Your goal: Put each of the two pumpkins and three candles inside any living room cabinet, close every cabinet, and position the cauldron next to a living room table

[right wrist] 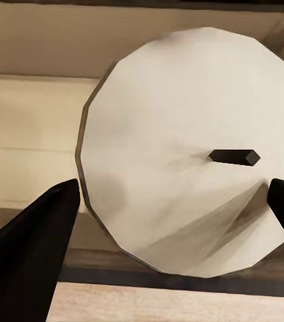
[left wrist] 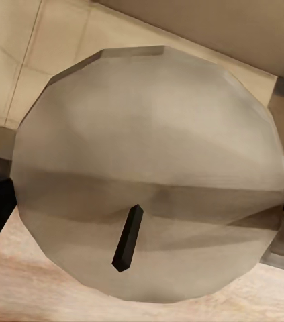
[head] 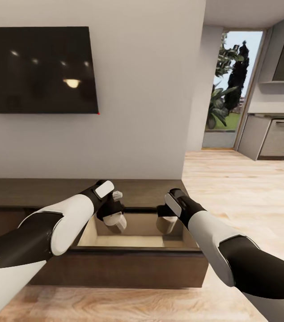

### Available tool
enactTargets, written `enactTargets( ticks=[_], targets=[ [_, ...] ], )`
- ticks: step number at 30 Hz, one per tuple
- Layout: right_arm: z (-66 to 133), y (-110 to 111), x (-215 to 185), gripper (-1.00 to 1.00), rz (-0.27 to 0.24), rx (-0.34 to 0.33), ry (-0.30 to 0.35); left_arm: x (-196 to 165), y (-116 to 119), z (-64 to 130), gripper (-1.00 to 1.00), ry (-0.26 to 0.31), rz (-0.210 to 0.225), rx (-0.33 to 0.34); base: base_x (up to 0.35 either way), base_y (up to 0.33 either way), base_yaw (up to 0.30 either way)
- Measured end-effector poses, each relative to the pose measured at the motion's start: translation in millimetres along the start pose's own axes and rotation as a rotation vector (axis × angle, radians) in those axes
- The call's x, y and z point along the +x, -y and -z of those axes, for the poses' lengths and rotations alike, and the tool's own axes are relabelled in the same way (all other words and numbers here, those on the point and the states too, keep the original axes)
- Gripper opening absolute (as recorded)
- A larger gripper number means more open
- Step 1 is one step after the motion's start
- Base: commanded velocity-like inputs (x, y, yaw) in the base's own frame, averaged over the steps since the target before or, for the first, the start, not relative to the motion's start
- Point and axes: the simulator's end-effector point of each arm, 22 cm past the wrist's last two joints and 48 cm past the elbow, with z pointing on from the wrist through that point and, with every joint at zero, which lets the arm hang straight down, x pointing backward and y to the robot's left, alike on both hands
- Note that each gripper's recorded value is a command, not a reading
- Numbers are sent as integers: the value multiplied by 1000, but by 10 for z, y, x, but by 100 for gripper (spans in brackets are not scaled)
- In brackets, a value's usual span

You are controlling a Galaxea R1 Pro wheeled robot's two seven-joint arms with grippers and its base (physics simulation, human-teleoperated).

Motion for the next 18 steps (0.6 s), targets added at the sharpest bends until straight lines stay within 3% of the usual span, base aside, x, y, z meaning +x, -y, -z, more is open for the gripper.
enactTargets(
  ticks=[15, 18],
  targets=[
    [-50, 27, 166, -100, 7, 6, -56, 15, -1, -8, -100, -6, -3, 0, 28, 0, 0],
    [-50, 29, 180, -100, 9, 7, -62, 79, -3, -9, -100, -34, -23, 0, 0, 0, 0]
  ],
)
